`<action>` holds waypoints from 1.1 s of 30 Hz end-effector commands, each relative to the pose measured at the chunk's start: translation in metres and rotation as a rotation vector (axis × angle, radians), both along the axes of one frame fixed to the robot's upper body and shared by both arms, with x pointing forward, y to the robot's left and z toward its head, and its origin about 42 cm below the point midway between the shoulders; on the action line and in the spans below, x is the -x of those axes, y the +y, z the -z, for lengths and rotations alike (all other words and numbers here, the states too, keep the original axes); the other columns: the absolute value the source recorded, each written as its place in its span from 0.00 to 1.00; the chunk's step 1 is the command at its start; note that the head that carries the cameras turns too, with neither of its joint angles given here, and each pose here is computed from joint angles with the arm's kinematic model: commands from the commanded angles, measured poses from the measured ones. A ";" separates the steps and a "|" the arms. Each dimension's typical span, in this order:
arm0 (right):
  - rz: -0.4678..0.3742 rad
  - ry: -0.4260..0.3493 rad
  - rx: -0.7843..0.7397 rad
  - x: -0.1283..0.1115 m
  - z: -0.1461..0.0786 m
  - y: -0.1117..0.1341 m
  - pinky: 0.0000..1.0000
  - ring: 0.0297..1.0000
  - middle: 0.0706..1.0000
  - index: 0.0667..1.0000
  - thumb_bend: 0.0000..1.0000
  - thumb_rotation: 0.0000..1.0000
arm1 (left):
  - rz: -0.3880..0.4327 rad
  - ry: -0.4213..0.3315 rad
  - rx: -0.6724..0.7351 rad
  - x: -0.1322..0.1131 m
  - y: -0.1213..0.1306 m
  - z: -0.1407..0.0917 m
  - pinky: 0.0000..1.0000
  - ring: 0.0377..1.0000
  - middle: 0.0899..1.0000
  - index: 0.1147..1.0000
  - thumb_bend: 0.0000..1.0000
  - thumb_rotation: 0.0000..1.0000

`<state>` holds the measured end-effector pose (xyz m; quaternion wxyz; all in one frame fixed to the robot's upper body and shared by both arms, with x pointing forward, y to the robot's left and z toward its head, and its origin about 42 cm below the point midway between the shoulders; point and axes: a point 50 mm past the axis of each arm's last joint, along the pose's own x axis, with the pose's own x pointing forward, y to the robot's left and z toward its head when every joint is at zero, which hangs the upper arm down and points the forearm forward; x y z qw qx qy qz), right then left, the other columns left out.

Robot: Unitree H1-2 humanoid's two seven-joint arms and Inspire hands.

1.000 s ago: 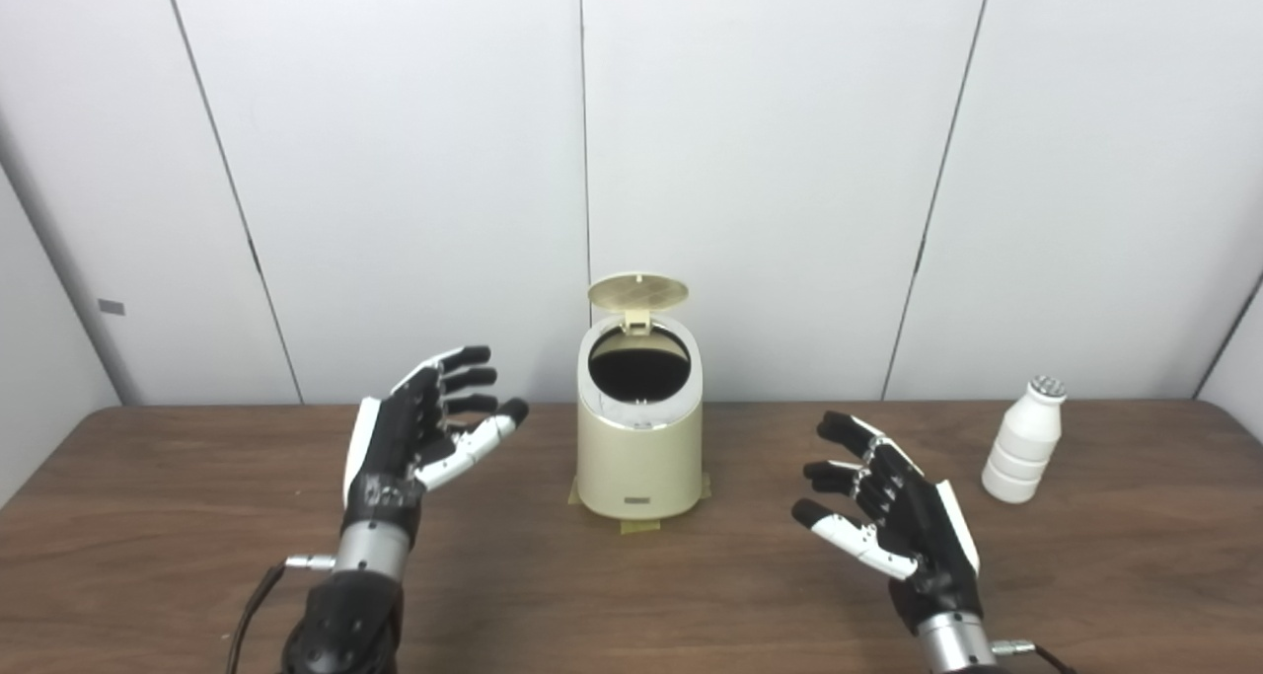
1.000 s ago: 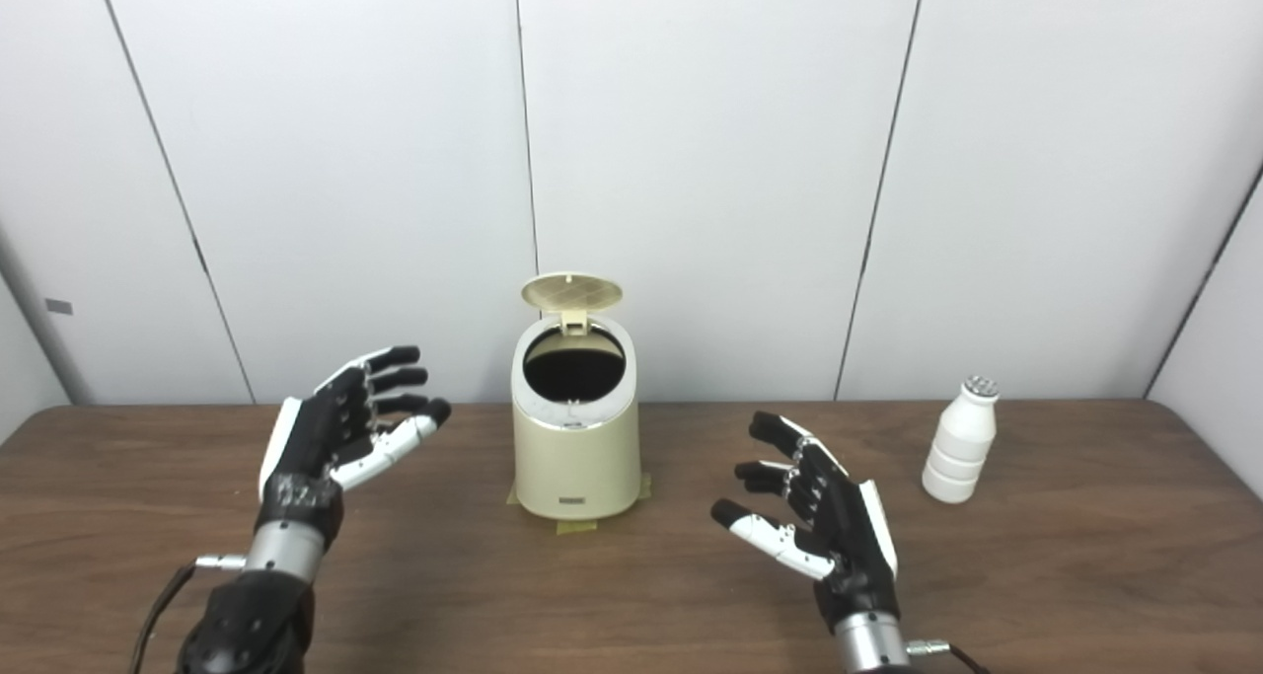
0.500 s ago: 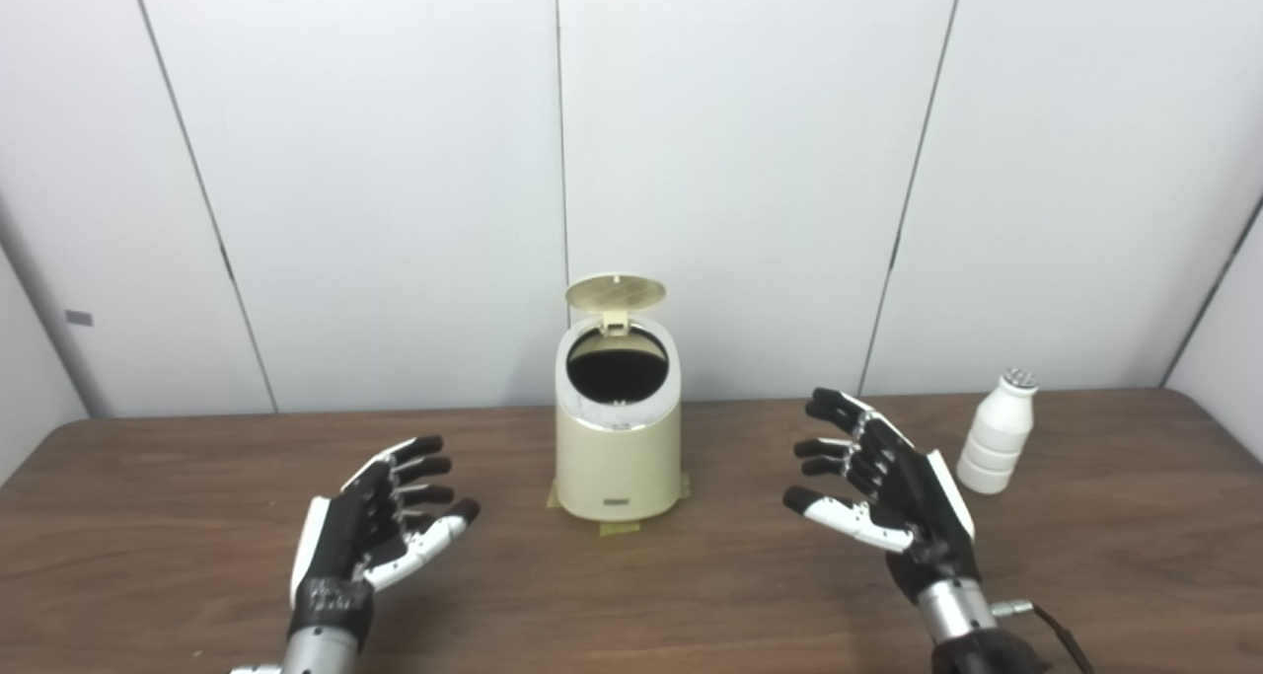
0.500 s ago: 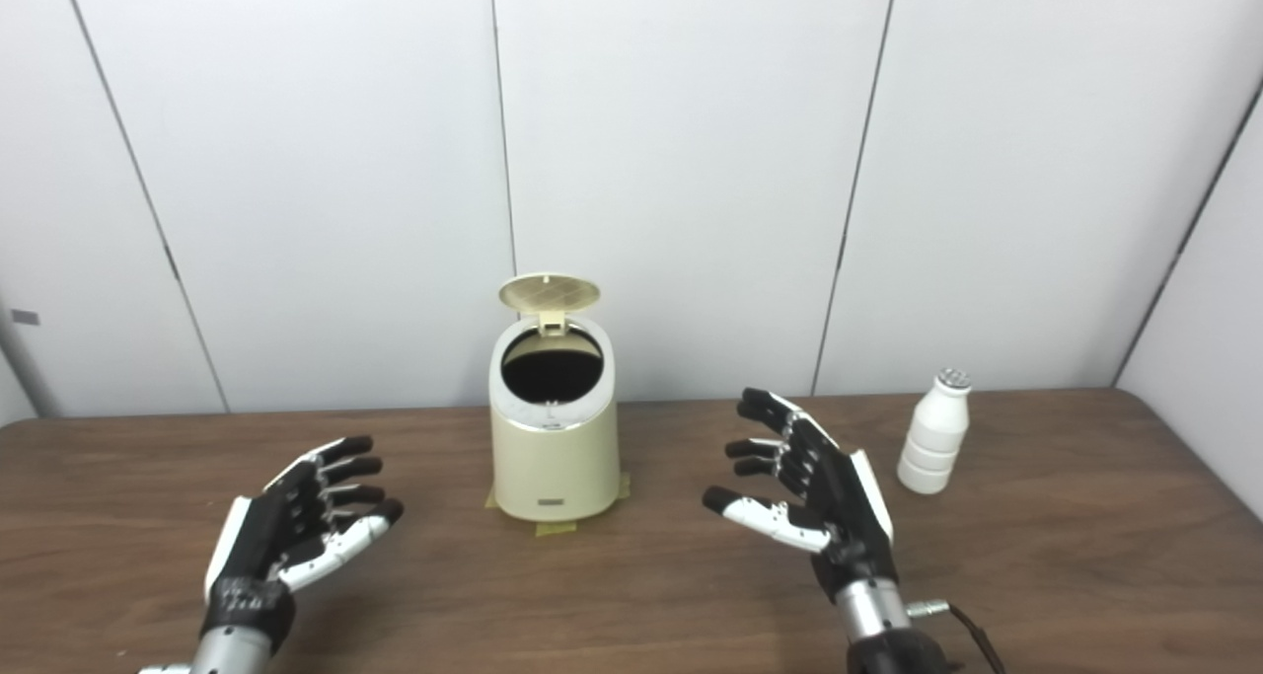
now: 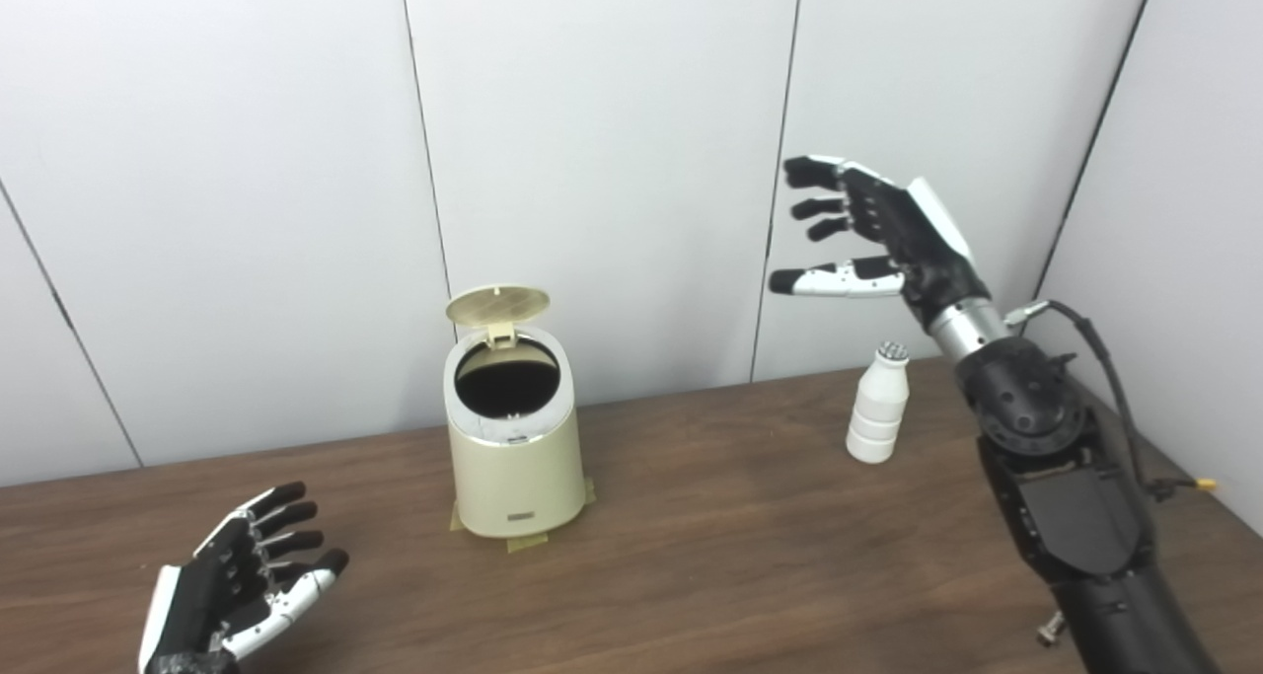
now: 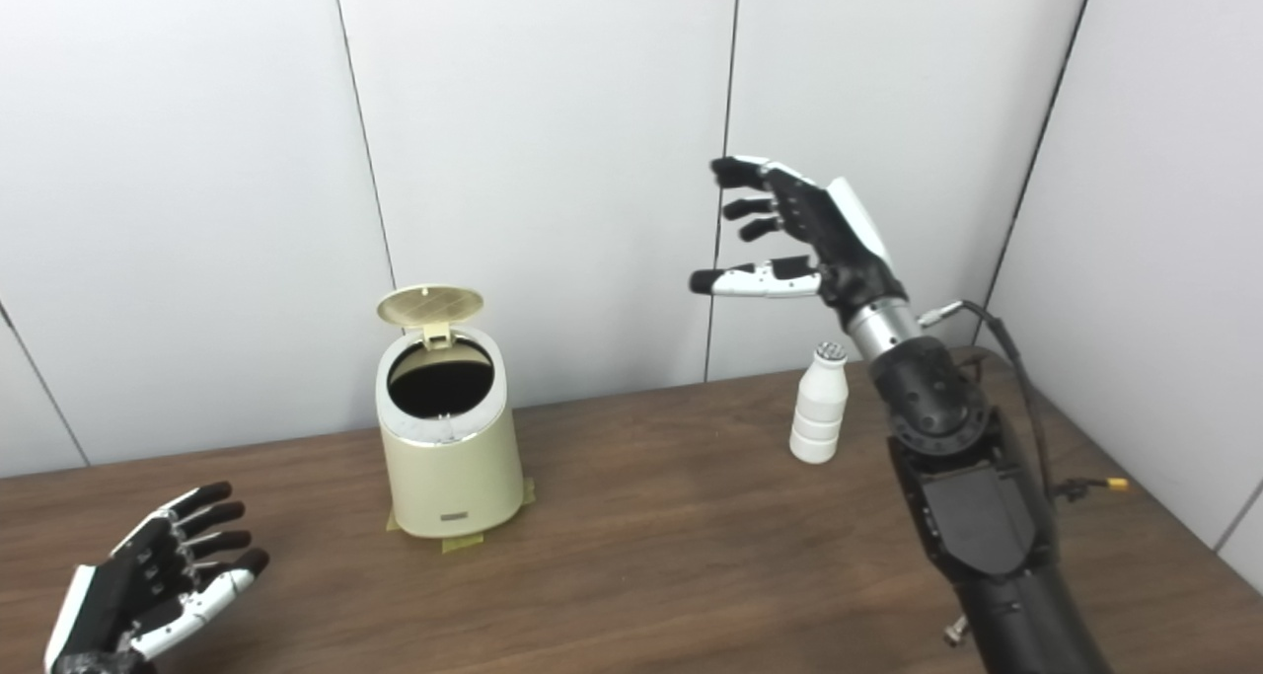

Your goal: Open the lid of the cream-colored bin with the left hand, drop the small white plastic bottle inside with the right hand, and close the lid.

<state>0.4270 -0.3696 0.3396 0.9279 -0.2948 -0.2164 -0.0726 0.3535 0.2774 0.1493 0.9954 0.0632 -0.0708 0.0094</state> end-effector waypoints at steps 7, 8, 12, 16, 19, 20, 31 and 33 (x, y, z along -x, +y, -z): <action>0.096 0.024 0.045 0.007 -0.024 -0.040 0.78 0.87 0.88 0.85 0.86 0.28 | 0.027 -0.100 0.006 -0.014 -0.004 -0.022 0.58 0.69 0.74 0.76 0.58 0.00; 0.102 0.055 0.039 0.008 -0.019 -0.045 0.79 0.88 0.90 0.87 0.90 0.31 | 0.028 -0.100 0.000 -0.013 -0.004 -0.023 0.58 0.69 0.74 0.77 0.57 0.00; 0.102 0.137 0.018 0.009 -0.002 -0.057 0.84 0.92 0.95 0.93 0.95 0.35 | 0.024 -0.090 0.008 -0.013 -0.004 -0.023 0.60 0.70 0.74 0.77 0.57 0.00; 0.065 0.187 -0.064 0.010 0.019 -0.067 0.86 0.94 0.98 0.95 0.99 0.33 | 0.025 -0.090 -0.012 -0.013 -0.004 -0.023 0.59 0.69 0.74 0.77 0.57 0.00; 0.062 0.226 -0.115 0.010 0.037 -0.067 0.89 0.95 0.99 0.97 1.00 0.33 | 0.027 -0.086 -0.001 -0.012 -0.004 -0.023 0.58 0.69 0.74 0.77 0.57 0.00; 0.053 0.236 -0.142 0.011 0.043 -0.067 0.91 0.96 1.00 0.99 0.98 0.31 | 0.027 -0.085 -0.001 -0.012 -0.005 -0.024 0.58 0.69 0.74 0.77 0.57 0.00; 0.079 0.325 -0.156 0.017 0.078 -0.070 0.90 0.96 1.00 1.00 0.80 0.21 | 0.029 -0.072 -0.002 -0.011 -0.005 -0.026 0.57 0.68 0.74 0.77 0.58 0.00; 0.092 0.330 -0.156 0.018 0.082 -0.070 0.90 0.96 1.00 1.00 0.80 0.21 | 0.031 -0.070 -0.001 -0.011 -0.005 -0.027 0.58 0.69 0.74 0.77 0.58 0.00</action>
